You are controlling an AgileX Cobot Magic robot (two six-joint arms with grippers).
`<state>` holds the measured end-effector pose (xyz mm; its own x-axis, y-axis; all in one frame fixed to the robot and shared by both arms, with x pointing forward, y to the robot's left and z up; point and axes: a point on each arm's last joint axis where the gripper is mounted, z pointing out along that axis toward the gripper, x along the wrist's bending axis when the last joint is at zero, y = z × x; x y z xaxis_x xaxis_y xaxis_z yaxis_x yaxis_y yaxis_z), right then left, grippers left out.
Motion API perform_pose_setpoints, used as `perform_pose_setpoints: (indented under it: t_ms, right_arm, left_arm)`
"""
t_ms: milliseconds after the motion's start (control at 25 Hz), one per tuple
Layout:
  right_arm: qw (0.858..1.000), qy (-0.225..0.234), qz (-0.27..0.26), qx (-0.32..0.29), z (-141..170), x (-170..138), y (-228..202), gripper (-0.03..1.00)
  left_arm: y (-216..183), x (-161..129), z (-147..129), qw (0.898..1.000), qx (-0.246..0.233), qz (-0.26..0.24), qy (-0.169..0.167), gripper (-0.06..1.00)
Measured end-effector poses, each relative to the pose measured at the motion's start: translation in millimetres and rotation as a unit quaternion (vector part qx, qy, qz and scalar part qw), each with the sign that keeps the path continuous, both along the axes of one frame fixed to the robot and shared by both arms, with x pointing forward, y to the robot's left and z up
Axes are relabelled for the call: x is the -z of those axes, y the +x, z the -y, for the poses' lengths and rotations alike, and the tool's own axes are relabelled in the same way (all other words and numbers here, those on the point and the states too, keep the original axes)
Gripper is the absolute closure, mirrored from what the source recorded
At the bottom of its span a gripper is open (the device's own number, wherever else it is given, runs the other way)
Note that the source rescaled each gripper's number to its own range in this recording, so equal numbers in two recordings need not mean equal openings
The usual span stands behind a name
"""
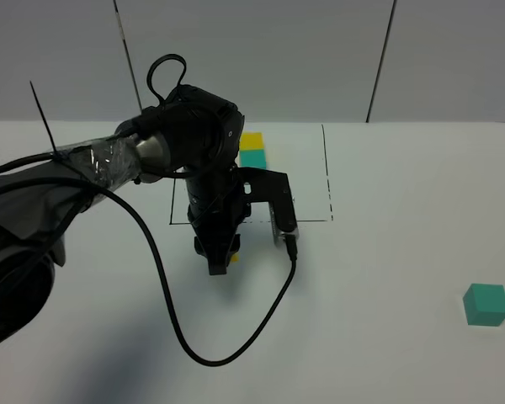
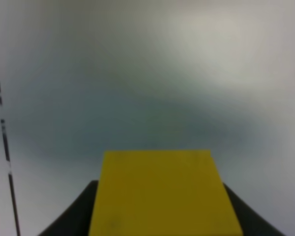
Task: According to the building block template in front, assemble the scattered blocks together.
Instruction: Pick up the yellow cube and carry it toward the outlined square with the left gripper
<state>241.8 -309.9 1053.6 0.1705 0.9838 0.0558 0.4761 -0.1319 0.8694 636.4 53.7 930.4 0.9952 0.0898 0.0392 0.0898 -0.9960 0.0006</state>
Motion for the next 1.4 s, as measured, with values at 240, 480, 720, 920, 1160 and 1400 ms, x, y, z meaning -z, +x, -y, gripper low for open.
perform_pose_setpoints:
  t_ms: [240,480,720,920,1160,1400]
  right_arm:
    - [1.000,-0.001,0.000,0.000,0.0,0.0,0.0,0.97]
    - [1.000,-0.001,0.000,0.000,0.0,0.0,0.0,0.97]
    - [1.000,0.000,0.000,0.000,0.0,0.0,0.0,0.97]
    - [1.000,0.000,0.000,0.000,0.0,0.0,0.0,0.97]
    - [1.000,0.000,0.000,0.000,0.0,0.0,0.0,0.97]
    - [1.000,0.000,0.000,0.000,0.0,0.0,0.0,0.97]
  left_arm:
    - [4.8,-1.3,16.6,1.000,0.019,-0.004,-0.014,0.94]
    - [6.4,9.5,29.2,0.999,0.037,-0.004,-0.010,0.94]
    - [5.0,14.1,39.6,0.999,0.051,0.003,-0.008,0.94]
    - [5.7,25.8,40.5,0.999,0.053,-0.004,0.001,0.94]
    - [5.3,42.3,42.5,0.998,0.055,-0.015,0.009,0.94]
    - [7.3,42.0,44.0,0.998,0.055,-0.004,0.002,0.94]
